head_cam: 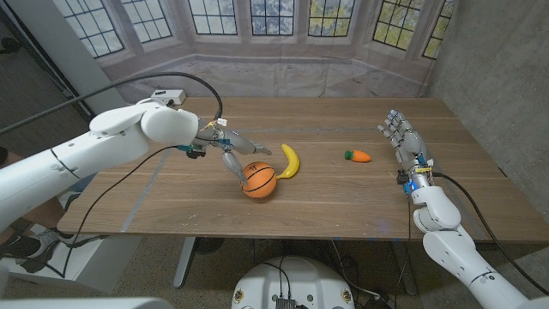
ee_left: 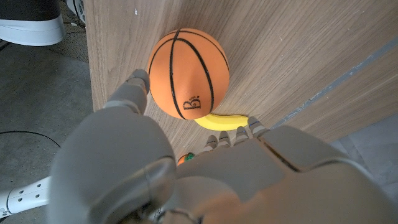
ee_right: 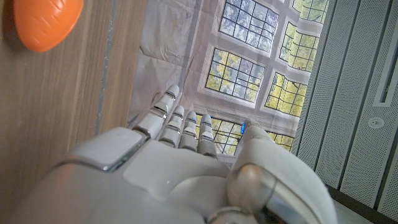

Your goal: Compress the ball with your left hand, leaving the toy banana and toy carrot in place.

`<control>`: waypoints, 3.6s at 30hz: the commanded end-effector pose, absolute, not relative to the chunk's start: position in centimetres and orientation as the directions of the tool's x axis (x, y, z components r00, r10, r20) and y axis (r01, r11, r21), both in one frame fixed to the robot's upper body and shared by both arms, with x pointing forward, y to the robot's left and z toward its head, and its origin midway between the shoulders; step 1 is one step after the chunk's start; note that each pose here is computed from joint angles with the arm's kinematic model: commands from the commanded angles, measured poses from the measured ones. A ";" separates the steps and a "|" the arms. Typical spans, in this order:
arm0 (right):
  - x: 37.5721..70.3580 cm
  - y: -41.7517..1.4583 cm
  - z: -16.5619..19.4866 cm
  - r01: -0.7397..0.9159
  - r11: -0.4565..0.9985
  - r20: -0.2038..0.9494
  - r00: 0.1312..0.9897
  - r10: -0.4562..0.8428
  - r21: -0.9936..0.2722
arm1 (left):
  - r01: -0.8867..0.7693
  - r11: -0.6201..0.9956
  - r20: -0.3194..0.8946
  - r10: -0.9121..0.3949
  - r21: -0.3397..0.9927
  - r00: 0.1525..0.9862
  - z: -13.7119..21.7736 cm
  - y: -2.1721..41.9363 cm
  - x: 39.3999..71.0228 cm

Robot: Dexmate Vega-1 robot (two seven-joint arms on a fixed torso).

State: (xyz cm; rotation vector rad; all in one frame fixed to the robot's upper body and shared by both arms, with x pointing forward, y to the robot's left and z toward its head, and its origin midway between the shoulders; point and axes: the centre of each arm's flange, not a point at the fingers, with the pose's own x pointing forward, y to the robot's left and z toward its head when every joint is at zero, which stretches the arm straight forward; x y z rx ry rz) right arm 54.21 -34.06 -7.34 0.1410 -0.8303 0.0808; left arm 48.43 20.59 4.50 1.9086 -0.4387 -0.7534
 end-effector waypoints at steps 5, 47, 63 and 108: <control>53.7 -34.4 -8.0 -0.117 0.987 0.744 0.668 -0.008 0.115 | -0.068 -0.366 -0.194 -0.631 0.928 0.751 3.5 21.0 47.6; 52.2 -35.7 -9.5 -0.109 0.983 0.741 0.670 -0.037 0.147 | -0.051 -0.362 -0.202 -0.625 0.931 0.754 0.5 19.5 49.0; 51.5 -35.8 -9.8 -0.107 0.983 0.737 0.675 -0.040 0.152 | -0.066 -0.337 -0.181 -0.650 0.939 0.738 -0.7 19.2 49.1; 51.7 -35.8 -11.4 -0.102 0.974 0.726 0.683 -0.079 0.202 | -0.155 -0.284 -0.066 -0.639 0.946 0.767 -2.4 19.7 49.8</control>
